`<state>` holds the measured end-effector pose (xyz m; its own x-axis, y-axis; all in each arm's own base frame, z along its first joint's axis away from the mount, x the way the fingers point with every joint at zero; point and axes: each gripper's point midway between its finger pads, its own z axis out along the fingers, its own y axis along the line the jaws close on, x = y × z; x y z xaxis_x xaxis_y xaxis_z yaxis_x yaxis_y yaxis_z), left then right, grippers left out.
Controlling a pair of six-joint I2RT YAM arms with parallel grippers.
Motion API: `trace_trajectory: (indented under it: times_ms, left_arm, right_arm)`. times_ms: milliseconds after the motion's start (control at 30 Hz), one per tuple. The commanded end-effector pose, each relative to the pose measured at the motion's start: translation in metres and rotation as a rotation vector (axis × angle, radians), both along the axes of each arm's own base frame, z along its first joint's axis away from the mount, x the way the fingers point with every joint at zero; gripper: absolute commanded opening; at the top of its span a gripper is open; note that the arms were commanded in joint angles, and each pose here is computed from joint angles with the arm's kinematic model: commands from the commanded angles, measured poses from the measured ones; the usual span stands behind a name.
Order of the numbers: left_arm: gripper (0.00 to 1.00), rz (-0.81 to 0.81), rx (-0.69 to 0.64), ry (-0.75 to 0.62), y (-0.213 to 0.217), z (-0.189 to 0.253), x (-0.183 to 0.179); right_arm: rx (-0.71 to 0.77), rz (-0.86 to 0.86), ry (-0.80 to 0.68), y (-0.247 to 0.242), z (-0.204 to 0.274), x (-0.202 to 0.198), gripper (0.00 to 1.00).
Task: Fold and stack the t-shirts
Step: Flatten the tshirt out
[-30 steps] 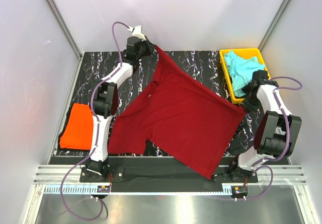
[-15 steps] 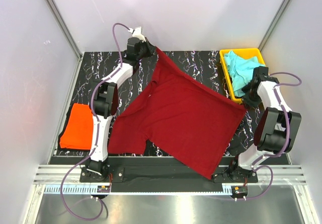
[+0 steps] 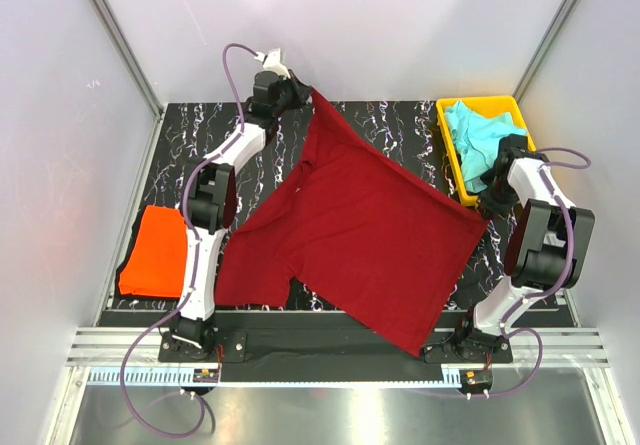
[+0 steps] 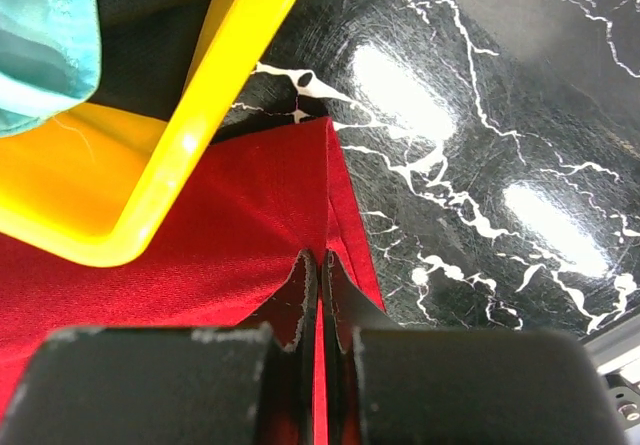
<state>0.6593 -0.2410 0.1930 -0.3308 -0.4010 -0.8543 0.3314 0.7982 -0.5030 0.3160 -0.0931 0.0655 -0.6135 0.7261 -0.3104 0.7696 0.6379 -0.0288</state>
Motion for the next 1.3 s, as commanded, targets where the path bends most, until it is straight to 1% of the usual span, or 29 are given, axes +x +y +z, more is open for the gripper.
trace_trajectory:
  times_ms: [0,133,233,267,333,367,400,467,500,567,600,667,700,733,767,800,833,867,900,933,967,1000,1033,1067,1100,1133,1167,1267]
  left_arm:
    - [0.0,0.016,-0.041,-0.088,0.004,0.032,0.01]
    - [0.0,0.012,-0.046,-0.082,0.008,0.04,0.008]
    - [0.0,0.01,-0.055,-0.109,0.011,0.073,0.002]
    - [0.0,0.013,-0.078,-0.149,0.014,0.101,-0.003]
    - [0.0,0.011,-0.099,-0.211,0.015,0.14,-0.01]
    - [0.0,0.011,-0.115,-0.282,0.018,0.184,-0.019]
    - [0.0,-0.001,-0.12,-0.321,0.019,0.208,-0.026]
    - [0.0,-0.017,-0.117,-0.39,0.022,0.253,-0.043]
    - [0.0,-0.03,-0.128,-0.471,0.027,0.299,-0.066]
    - [0.0,-0.024,-0.141,-0.553,0.04,0.347,-0.096]
    - [0.0,-0.013,-0.158,-0.616,0.051,0.386,-0.129]
    - [0.0,0.011,-0.168,-0.695,0.067,0.423,-0.166]
    - [0.0,0.038,-0.166,-0.734,0.076,0.441,-0.186]
    - [0.0,0.055,-0.173,-0.786,0.088,0.466,-0.222]
    - [0.0,0.076,-0.172,-0.816,0.099,0.48,-0.244]
    - [0.0,0.101,-0.165,-0.843,0.108,0.49,-0.261]
    - [0.0,0.12,-0.169,-0.892,0.122,0.508,-0.303]
    - [0.0,0.138,-0.15,-0.919,0.129,0.514,-0.322]
    - [0.0,0.164,-0.146,-0.936,0.137,0.518,-0.338]
    - [0.0,0.18,-0.139,-0.96,0.144,0.523,-0.36]
    - [0.0,0.2,-0.117,-0.993,0.153,0.525,-0.394]
    - [0.0,0.224,-0.113,-1.012,0.161,0.526,-0.413]
    - [0.0,0.241,-0.109,-1.019,0.167,0.524,-0.428]
    - [0.0,0.268,-0.101,-1.052,0.177,0.522,-0.461]
    - [0.0,0.311,-0.106,-1.06,0.187,0.52,-0.474]
    - [0.0,0.333,-0.105,-1.072,0.193,0.518,-0.487]
    - [0.0,0.362,-0.099,-1.106,0.202,0.516,-0.515]
    - [0.0,0.418,-0.067,-1.127,0.215,0.513,-0.544]
  right_arm:
    - [-0.005,0.009,-0.048,-0.005,0.009,0.02,0.02]
    - [0.018,0.022,-0.092,-0.001,0.021,0.029,0.0]
    - [0.024,0.024,-0.18,0.001,0.049,0.043,0.0]
    - [0.05,0.029,-0.22,0.006,0.059,0.05,0.0]
    - [0.054,0.047,-0.342,0.007,0.093,0.073,0.0]
    - [0.074,0.062,-0.386,0.011,0.107,0.081,0.0]
    - [0.065,0.076,-0.467,0.011,0.136,0.093,0.0]
    - [0.054,0.082,-0.553,0.011,0.17,0.103,0.0]
    - [0.033,0.094,-0.637,0.01,0.206,0.107,0.0]
    - [0.049,0.115,-0.691,0.019,0.238,0.098,0.0]
    - [0.038,0.121,-0.75,0.023,0.266,0.087,0.0]
    - [0.05,0.13,-0.811,0.033,0.292,0.072,0.0]
    - [0.043,0.146,-0.866,0.041,0.314,0.057,0.0]
    - [0.049,0.163,-0.893,0.05,0.325,0.05,0.0]
    - [0.055,0.171,-0.923,0.055,0.337,0.042,0.0]
    - [0.038,0.183,-0.993,0.059,0.363,0.027,0.0]
    - [0.038,0.194,-1.024,0.064,0.376,0.018,0.0]
    - [0.031,0.204,-1.067,0.067,0.392,0.01,0.0]
    - [0.006,0.216,-1.149,0.071,0.422,-0.008,0.0]
    - [-0.003,0.223,-1.189,0.074,0.436,-0.016,0.0]
    - [-0.019,0.235,-1.225,0.078,0.45,-0.025,0.0]
    - [-0.048,0.253,-1.305,0.082,0.477,-0.045,0.0]
    - [-0.067,0.254,-1.336,0.083,0.488,-0.054,0.0]
    - [-0.08,0.273,-1.368,0.087,0.499,-0.063,0.0]
    - [-0.097,0.281,-1.428,0.09,0.517,-0.082,0.0]
    - [-0.102,0.288,-1.455,0.093,0.525,-0.09,0.0]
    - [-0.105,0.303,-1.51,0.098,0.539,-0.107,0.0]
    - [-0.093,0.336,-1.596,0.108,0.56,-0.133,0.0]
